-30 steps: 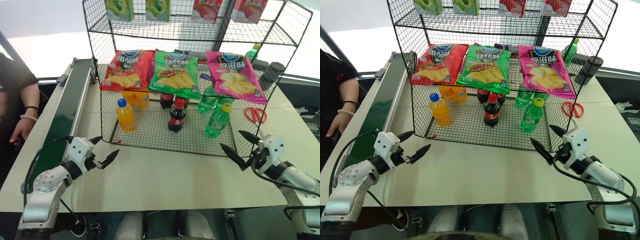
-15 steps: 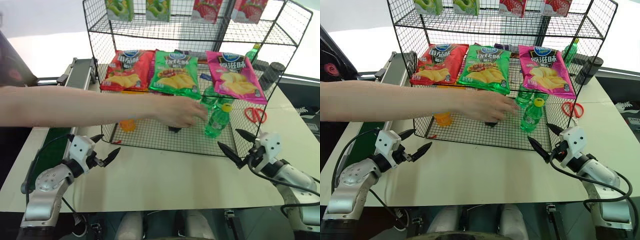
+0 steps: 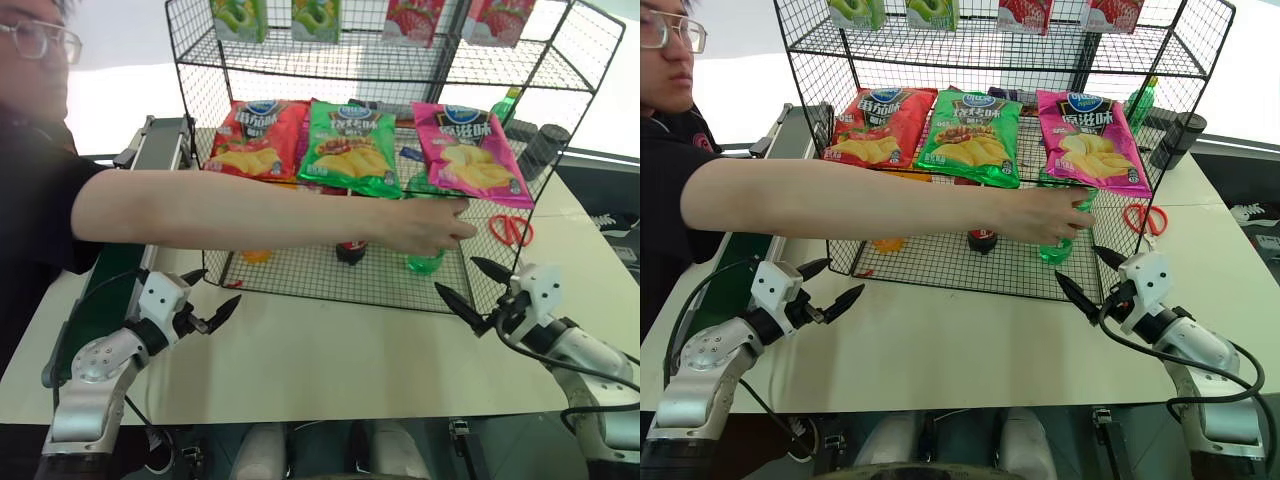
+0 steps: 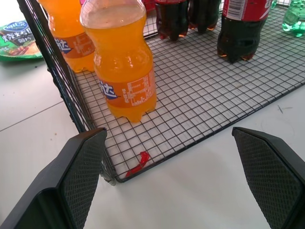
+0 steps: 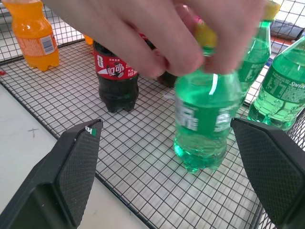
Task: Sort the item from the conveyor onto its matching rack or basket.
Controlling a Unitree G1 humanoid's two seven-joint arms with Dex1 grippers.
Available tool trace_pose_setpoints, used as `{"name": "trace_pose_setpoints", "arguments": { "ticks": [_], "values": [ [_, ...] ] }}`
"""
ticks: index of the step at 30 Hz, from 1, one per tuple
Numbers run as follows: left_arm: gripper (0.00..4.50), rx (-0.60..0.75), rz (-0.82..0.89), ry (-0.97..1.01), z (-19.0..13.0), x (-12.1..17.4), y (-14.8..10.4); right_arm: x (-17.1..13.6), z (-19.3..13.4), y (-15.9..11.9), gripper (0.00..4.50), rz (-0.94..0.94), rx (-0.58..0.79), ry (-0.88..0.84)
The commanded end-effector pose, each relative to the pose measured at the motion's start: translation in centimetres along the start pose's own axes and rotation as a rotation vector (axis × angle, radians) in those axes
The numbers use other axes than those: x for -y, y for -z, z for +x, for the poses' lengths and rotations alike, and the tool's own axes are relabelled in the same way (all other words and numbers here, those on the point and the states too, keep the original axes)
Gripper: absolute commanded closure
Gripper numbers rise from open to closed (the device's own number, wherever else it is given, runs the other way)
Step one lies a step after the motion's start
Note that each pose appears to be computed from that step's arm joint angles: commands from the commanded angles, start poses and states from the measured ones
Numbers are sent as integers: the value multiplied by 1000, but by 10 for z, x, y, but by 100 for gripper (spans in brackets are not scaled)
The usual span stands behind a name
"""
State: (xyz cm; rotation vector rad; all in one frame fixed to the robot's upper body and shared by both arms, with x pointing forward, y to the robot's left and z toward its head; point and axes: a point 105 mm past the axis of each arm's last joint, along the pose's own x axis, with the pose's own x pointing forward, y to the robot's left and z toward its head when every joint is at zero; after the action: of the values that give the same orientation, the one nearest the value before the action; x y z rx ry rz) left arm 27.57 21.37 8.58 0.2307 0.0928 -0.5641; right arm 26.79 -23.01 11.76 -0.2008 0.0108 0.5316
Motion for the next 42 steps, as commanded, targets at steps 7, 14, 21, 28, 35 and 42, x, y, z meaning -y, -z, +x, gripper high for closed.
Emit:
{"name": "trace_pose_setpoints", "arguments": {
  "ticks": [7, 14, 21, 28, 35, 42],
  "values": [
    [0, 39, 31, 3, 5, -1, -11, -1, 3, -13, 3, -24, 47, 1],
    [0, 43, 33, 5, 6, -1, -11, -3, 5, -16, 3, -24, 52, 1],
    [0, 46, 33, 4, 7, -2, -12, -1, 4, -15, 3, -24, 52, 1],
    [0, 47, 32, -1, 5, -2, -12, -1, 4, -14, 3, -26, 48, -4],
    [0, 49, 32, 1, 5, -1, -12, -2, 4, -14, 3, -28, 51, -7],
    [0, 51, 31, 4, 5, -1, -12, -3, 4, -15, 3, -28, 51, -11]
  ]
}}
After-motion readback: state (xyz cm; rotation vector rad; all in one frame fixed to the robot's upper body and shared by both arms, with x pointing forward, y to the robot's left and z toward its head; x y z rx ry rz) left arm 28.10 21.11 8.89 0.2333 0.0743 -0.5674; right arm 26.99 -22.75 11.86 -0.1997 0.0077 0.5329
